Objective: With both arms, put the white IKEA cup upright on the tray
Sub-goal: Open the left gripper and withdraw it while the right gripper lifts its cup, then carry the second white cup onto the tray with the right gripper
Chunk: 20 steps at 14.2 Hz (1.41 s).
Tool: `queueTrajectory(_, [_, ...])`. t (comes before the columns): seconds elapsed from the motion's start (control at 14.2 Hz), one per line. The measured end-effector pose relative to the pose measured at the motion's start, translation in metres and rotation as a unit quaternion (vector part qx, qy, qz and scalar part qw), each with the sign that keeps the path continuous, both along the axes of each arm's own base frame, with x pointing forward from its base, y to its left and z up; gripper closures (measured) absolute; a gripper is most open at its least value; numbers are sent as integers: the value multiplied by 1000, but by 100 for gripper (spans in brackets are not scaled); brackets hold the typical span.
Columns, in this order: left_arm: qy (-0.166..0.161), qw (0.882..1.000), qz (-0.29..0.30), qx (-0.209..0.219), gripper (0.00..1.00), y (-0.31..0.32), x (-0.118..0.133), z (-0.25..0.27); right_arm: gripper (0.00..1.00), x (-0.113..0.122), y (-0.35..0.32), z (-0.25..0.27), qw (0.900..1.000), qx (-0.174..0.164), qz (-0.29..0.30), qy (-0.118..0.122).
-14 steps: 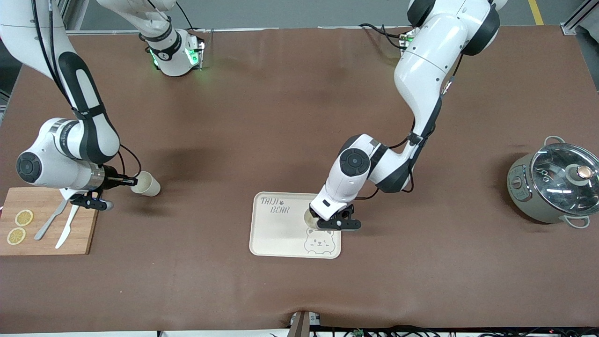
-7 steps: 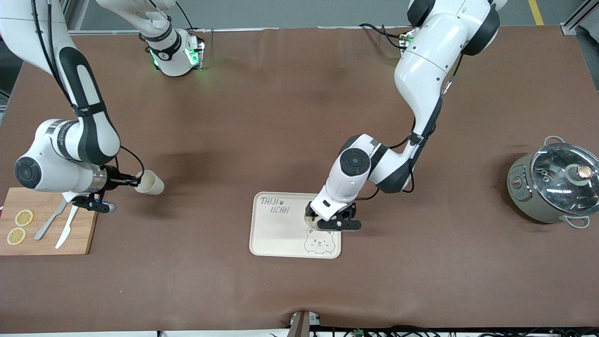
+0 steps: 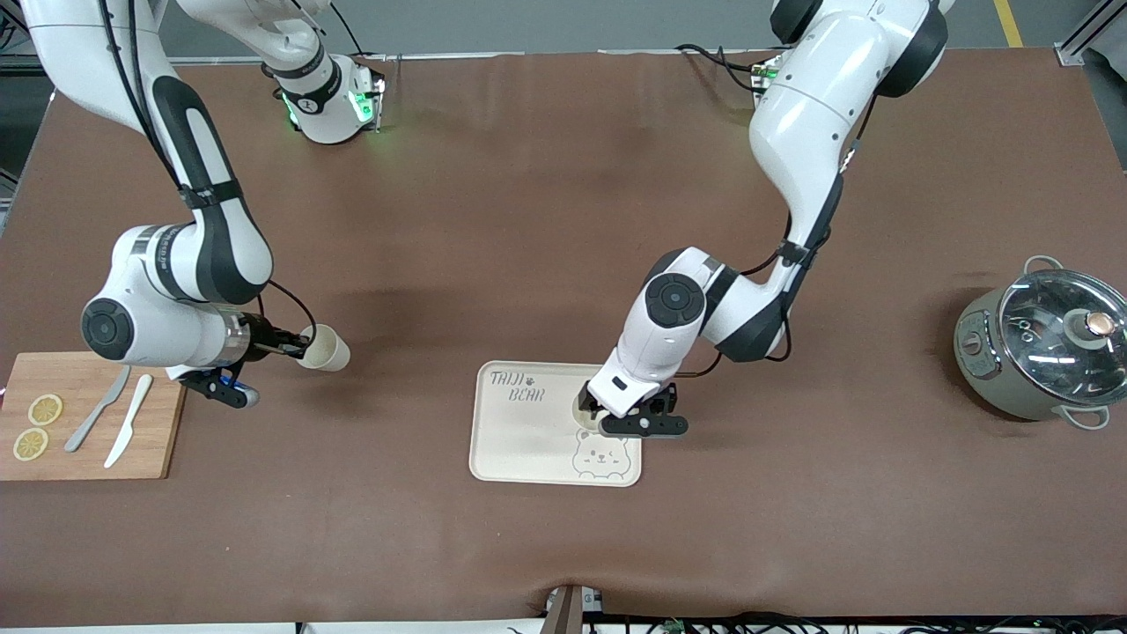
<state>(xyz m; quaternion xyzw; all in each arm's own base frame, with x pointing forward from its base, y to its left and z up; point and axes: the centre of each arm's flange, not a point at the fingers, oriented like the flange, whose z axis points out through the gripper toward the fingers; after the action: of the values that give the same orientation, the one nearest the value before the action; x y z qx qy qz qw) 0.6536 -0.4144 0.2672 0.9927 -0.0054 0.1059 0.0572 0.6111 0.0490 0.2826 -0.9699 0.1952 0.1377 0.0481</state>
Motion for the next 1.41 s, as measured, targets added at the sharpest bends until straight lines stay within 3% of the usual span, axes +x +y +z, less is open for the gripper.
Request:
queueTrajectory(0.49, [31,997,-33,60,0,106,36,85,98,8,71,25,998,-18,-58,-11])
queueTrajectory(0.91, [64,993,-64,80,0,183,48,121,98,9,105,38,997,-22,-78,-19])
queueTrajectory(1.2, [74,992,-78,71,0,259,43,165,98,14,136,50,992,-13,-120,-22])
queueTrajectory(1.41, [78,992,-75,70,0,304,20,191,98,18,172,52,988,-21,-152,-24])
